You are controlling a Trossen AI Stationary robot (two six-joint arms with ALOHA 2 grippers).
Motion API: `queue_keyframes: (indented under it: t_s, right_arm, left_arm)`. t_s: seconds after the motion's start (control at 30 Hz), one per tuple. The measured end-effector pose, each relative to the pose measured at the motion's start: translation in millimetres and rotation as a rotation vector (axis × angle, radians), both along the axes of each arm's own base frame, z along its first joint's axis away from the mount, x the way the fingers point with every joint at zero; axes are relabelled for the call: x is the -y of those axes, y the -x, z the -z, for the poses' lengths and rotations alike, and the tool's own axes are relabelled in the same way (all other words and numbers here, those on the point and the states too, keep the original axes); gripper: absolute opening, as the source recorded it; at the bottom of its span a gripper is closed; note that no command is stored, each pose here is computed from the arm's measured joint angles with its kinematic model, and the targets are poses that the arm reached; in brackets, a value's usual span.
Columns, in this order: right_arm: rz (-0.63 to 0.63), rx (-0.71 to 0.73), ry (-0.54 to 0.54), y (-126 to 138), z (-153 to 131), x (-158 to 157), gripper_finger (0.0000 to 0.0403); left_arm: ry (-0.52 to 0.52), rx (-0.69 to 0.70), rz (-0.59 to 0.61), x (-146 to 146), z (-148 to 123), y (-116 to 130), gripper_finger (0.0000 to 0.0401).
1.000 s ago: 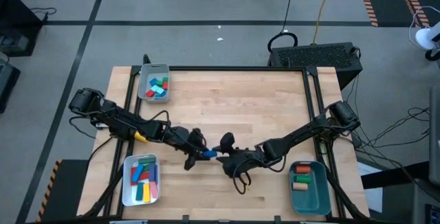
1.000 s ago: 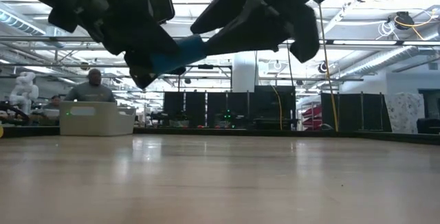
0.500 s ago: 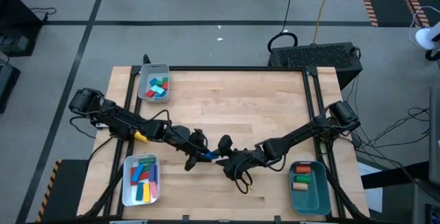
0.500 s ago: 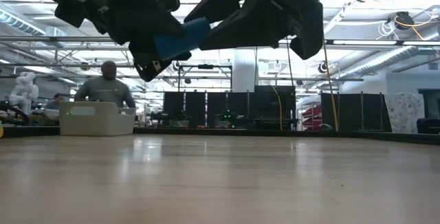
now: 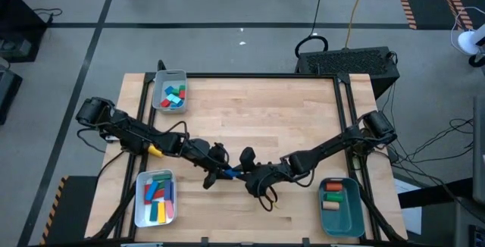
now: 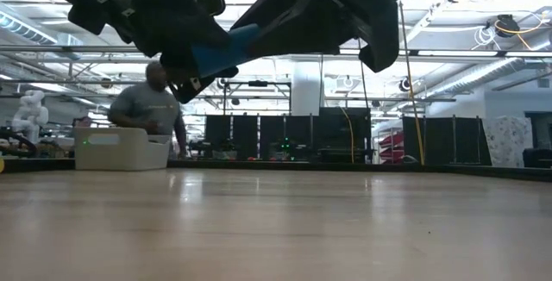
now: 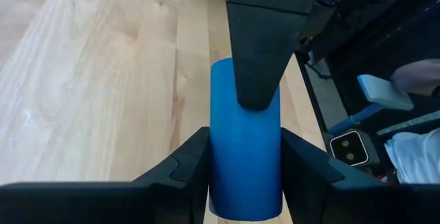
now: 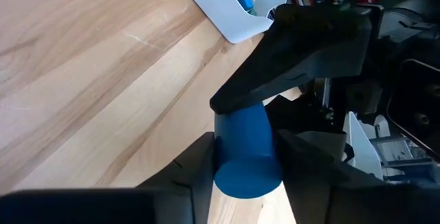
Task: Sort blocks by size
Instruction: Put the blue cylindrical block into the blue bin
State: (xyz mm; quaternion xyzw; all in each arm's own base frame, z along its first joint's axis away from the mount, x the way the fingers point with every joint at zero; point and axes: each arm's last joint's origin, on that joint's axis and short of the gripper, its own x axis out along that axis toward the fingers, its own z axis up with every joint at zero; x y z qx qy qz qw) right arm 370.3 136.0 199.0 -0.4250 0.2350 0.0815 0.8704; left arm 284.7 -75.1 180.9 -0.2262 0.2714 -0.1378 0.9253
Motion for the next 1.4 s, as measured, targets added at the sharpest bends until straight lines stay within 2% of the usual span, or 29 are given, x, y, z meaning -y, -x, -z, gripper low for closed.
queue_keyframes:
  t_s: [0.13,0.3,0.4,0.53,0.67,0.83,0.97,1.1,1.23,1.4]
  right_arm:
    - [0.002,-0.001,-0.003,-0.8,-0.1,2.2,0.0116]
    - [0.018,0.002,-0.031,-0.8,-0.2,2.1,0.0112]
    - [0.033,0.002,-0.057,-0.7,0.0,2.3,0.0114]
    - [0.02,-0.009,-0.053,1.8,1.2,-2.8,0.0113]
    - [0.02,-0.035,-0.066,6.1,2.3,-8.3,0.0113]
    - [0.1,-0.158,-0.12,10.4,-7.8,-9.9,0.0113]
    - [0.191,-0.304,-0.152,16.5,-18.0,-11.1,0.0113]
    - [0.234,-0.441,-0.192,28.0,-28.5,-15.8,0.0113]
    - [0.246,-0.582,-0.274,45.6,-33.1,-20.4,0.0112]
    - [0.323,-0.759,-0.375,68.6,-35.8,-25.7,0.0112]
  left_arm:
    - [0.005,-0.004,0.009,0.1,0.2,0.2,0.0139]
    - [0.004,-0.001,0.008,0.1,0.0,0.1,0.0141]
    - [-0.003,0.012,0.004,-0.1,-0.8,-0.4,0.0167]
    - [-0.008,0.028,0.057,1.0,-1.7,-0.3,0.0212]
    - [0.011,0.023,0.086,2.0,-1.8,0.3,0.0238]
    - [0.012,0.019,0.082,0.0,-1.6,-0.1,0.0261]
    - [0.017,-0.003,0.027,-7.7,-0.5,-1.5,0.0272]
    - [0.035,-0.111,-0.084,-17.9,6.2,0.8,0.0274]
    - [-0.025,-0.237,-0.195,-25.3,15.0,8.3,0.0274]
    - [-0.04,-0.33,-0.252,-27.8,16.5,17.7,0.0273]
